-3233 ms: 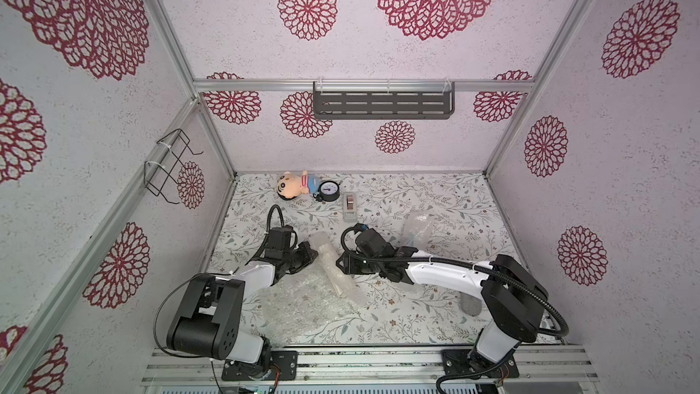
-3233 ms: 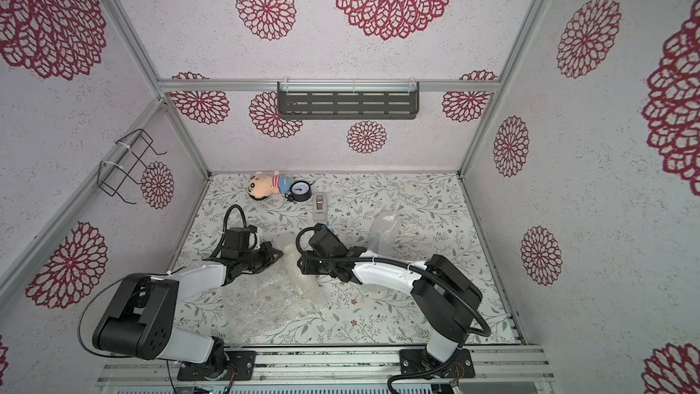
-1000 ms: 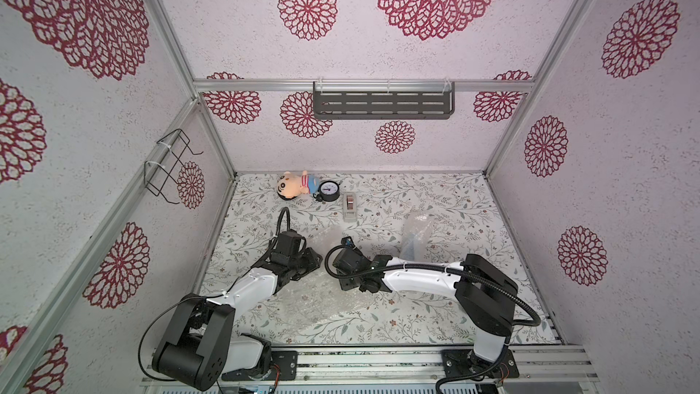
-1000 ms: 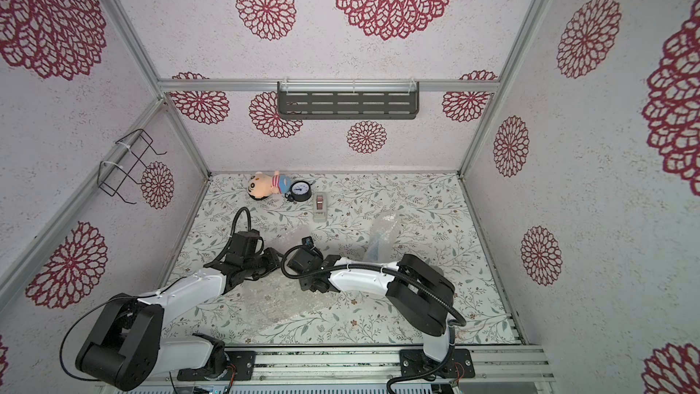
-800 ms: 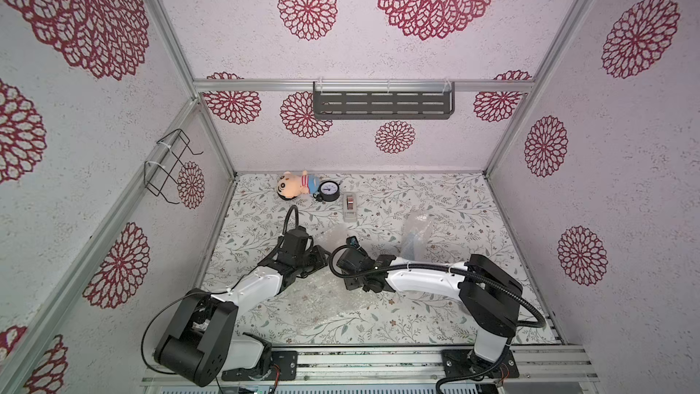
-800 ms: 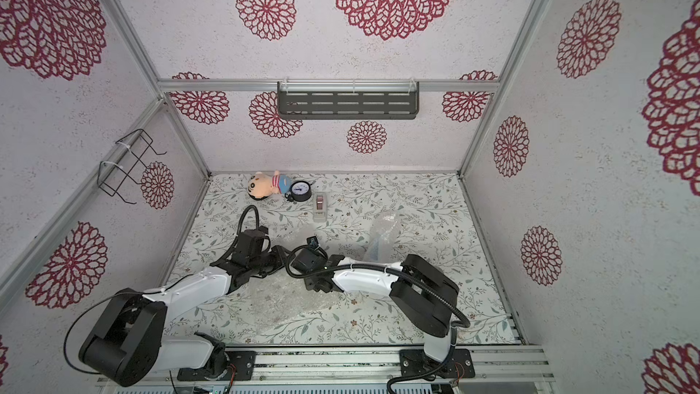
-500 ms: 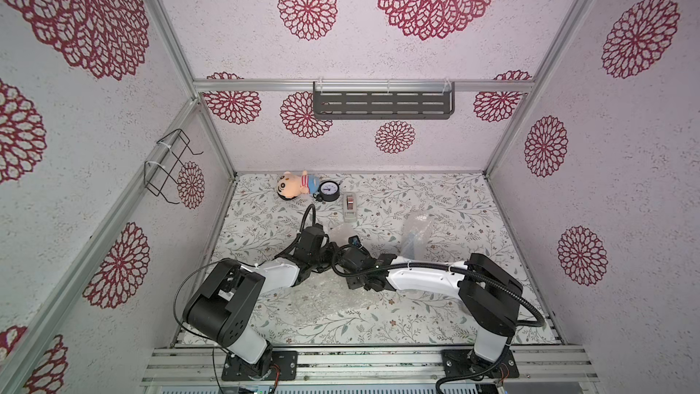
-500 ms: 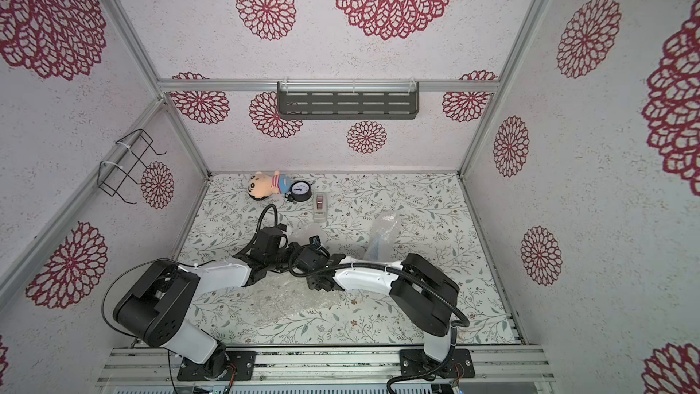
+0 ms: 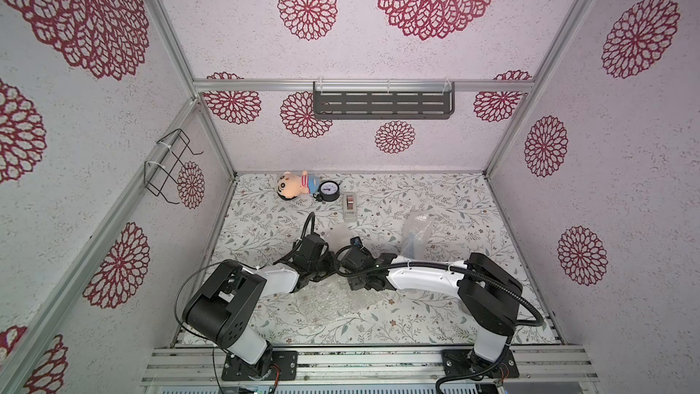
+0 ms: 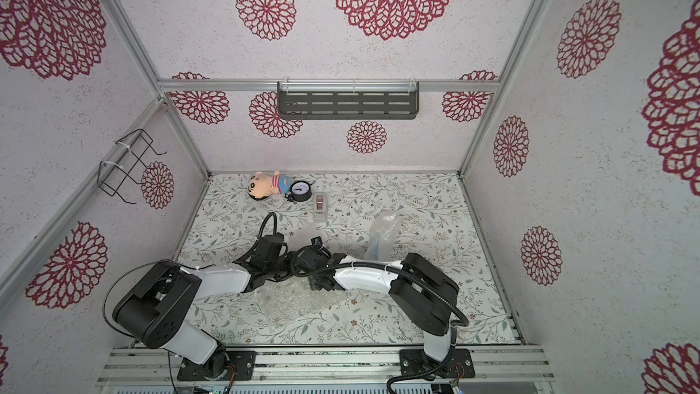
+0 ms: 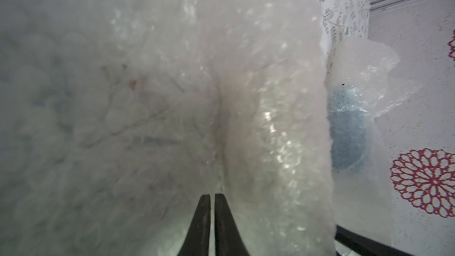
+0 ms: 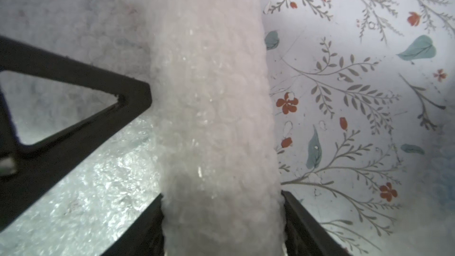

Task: Wrap vases in bubble wrap
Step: Wrap the vase in bubble wrap.

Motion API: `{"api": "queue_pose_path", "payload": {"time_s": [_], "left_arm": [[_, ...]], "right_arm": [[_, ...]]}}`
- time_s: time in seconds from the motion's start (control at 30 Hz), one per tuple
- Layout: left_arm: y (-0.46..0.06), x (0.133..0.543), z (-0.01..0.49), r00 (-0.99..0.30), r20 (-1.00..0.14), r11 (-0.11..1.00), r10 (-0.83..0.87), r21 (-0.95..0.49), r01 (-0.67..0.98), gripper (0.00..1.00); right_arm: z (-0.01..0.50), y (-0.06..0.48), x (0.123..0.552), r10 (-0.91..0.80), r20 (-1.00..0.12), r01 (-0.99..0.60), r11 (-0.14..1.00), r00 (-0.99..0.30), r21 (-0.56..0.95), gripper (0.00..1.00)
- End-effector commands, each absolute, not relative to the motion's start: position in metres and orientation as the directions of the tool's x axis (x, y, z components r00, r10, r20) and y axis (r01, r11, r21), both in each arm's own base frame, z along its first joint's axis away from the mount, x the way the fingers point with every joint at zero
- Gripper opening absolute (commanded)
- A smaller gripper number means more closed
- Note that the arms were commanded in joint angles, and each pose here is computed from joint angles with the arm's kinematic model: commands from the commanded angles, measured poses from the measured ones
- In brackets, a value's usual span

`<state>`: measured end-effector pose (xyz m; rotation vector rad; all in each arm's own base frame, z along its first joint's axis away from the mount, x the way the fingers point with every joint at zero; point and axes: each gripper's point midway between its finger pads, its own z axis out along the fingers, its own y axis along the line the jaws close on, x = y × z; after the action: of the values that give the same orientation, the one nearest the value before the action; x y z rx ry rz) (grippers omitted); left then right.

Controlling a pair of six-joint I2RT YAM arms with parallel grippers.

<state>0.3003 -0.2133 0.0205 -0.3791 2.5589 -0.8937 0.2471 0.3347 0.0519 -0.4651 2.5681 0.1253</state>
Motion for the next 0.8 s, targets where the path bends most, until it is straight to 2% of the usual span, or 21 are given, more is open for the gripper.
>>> {"api": "queue_pose_path", "payload": {"time_s": [0.0, 0.2, 0.33, 0.5, 0.53, 0.77], "left_arm": [[-0.215, 0.300, 0.013, -0.890, -0.283, 0.774, -0.356, -0.623, -0.111, 0.09], [-0.218, 0.300, 0.008, -0.897, -0.269, 0.772, -0.351, -0.626, -0.114, 0.07], [-0.214, 0.299, 0.018, -0.896, -0.280, 0.773, -0.345, -0.626, -0.102, 0.07], [-0.202, 0.297, 0.040, -0.875, -0.323, 0.784, -0.360, -0.613, -0.096, 0.12], [-0.204, 0.299, 0.048, -0.871, -0.331, 0.776, -0.364, -0.625, -0.087, 0.14], [-0.230, 0.315, 0.077, -0.856, -0.331, 0.675, -0.398, -0.738, -0.028, 0.48]], "right_arm": [[0.055, 0.332, 0.251, -0.328, -0.512, -0.363, 0.931, -0.794, -0.034, 0.74], [0.067, 0.337, 0.247, -0.317, -0.530, -0.384, 0.923, -0.786, 0.016, 0.79], [0.063, 0.333, 0.246, -0.331, -0.521, -0.386, 0.922, -0.787, -0.003, 0.75], [0.056, 0.332, 0.246, -0.340, -0.517, -0.390, 0.921, -0.786, -0.012, 0.70], [0.054, 0.333, 0.245, -0.340, -0.516, -0.390, 0.921, -0.786, -0.013, 0.69], [0.052, 0.332, 0.246, -0.339, -0.516, -0.388, 0.922, -0.787, -0.014, 0.69]]}}
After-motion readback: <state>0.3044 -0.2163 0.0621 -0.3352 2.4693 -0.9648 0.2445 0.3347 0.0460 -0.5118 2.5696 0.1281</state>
